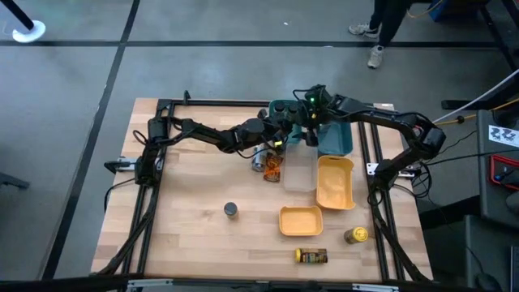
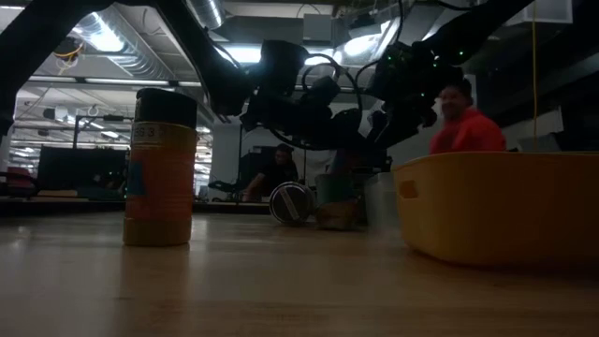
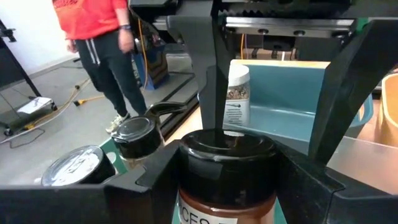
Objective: Sort spices by type
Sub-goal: Put the orange seasoning into the green bin, then put the yellow seasoning into the green bin
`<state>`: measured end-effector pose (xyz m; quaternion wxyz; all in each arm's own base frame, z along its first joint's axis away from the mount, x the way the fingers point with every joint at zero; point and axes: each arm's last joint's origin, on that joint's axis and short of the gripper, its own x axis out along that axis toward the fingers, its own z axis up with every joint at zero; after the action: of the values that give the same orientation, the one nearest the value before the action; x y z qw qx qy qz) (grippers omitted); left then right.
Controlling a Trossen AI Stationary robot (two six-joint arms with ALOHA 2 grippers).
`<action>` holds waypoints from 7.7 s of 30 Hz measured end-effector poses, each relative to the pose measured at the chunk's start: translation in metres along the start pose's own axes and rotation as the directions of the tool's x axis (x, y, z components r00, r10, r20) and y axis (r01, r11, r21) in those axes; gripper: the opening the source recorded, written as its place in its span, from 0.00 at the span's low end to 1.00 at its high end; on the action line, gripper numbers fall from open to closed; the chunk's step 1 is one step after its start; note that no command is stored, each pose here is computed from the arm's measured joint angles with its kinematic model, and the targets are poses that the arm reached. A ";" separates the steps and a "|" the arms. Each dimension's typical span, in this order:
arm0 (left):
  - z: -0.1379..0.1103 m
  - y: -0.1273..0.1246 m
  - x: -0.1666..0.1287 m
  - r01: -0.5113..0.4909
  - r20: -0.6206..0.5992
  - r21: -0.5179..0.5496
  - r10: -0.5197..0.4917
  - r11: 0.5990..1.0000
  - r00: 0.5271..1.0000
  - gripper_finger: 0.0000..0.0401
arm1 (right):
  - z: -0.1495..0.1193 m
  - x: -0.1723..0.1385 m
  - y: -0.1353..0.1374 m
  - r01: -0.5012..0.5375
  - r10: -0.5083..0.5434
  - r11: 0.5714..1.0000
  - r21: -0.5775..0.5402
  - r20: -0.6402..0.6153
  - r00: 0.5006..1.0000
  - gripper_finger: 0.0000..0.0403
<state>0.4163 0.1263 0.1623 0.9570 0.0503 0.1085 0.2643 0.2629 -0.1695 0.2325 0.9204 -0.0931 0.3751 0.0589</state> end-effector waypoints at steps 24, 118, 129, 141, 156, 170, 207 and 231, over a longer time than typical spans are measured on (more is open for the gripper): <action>-0.004 0.006 0.002 -0.019 -0.035 -0.039 0.018 0.999 0.999 0.58 | 0.002 -0.001 0.000 -0.005 0.005 1.000 -0.011 0.023 1.000 0.67; 0.039 -0.145 -0.292 0.289 -0.760 -0.200 -0.334 0.936 0.558 0.58 | 0.056 -0.003 0.118 -0.310 0.289 0.948 -0.078 -0.203 0.936 0.67; 0.018 -0.153 -0.274 0.262 -0.802 -0.122 -0.250 0.957 0.542 0.58 | 0.056 -0.003 0.118 -0.308 0.288 0.948 -0.079 -0.200 0.937 0.67; 0.009 -0.158 -0.259 0.243 -0.798 -0.119 -0.238 0.963 0.553 0.58 | 0.056 -0.002 0.118 -0.306 0.286 0.949 -0.082 -0.195 0.938 0.67; 0.014 -0.164 -0.255 0.270 -0.741 -0.144 -0.285 0.952 0.608 0.58 | 0.057 -0.002 0.118 -0.304 0.284 0.949 -0.085 -0.191 0.940 0.67; 0.017 -0.166 -0.252 0.239 -0.691 -0.140 -0.268 0.961 0.672 0.58 | 0.057 -0.002 0.118 -0.304 0.284 0.949 -0.084 -0.191 0.940 0.67; 0.117 -0.070 -0.122 0.189 -0.329 -0.015 -0.183 0.982 0.926 0.49 | 0.075 -0.117 0.122 0.102 -0.113 0.980 -0.171 -0.051 0.992 0.67; 0.075 0.031 0.007 0.104 -0.154 -0.107 -0.120 0.989 0.981 0.49 | 0.061 -0.153 0.099 0.267 -0.268 0.963 0.035 0.013 0.963 0.67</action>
<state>0.4238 0.1537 0.2388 0.9599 -0.0248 0.1745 0.2180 0.1778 -0.0657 0.3702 0.9246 -0.1270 0.3520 -0.0713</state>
